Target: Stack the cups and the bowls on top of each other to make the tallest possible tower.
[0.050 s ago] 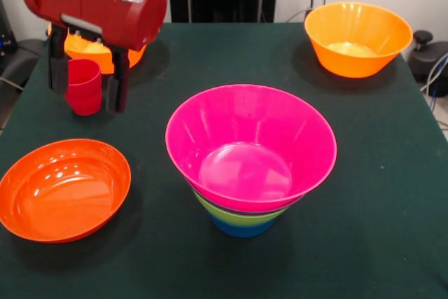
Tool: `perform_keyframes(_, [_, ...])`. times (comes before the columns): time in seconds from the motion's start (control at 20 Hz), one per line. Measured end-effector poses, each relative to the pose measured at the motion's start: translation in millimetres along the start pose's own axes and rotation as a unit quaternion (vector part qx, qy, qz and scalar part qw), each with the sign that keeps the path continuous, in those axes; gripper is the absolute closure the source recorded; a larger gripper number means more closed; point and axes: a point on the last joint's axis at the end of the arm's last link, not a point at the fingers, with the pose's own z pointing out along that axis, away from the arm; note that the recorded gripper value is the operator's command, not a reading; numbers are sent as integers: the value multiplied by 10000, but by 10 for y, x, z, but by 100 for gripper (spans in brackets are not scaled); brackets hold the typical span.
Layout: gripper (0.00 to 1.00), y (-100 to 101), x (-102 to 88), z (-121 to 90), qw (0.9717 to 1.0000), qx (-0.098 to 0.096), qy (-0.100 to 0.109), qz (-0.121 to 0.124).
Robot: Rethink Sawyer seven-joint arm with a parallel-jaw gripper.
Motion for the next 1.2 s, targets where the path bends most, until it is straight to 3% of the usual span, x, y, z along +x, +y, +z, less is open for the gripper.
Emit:
perform_keyframes(0.35, [0,115,28,252,9998,-171,-110,-27])
perform_keyframes(0.7, [0,260,124,412,9994,-344,21,-61])
perform_keyframes(1.2, [0,276,268,735,9990,-369,238,-118])
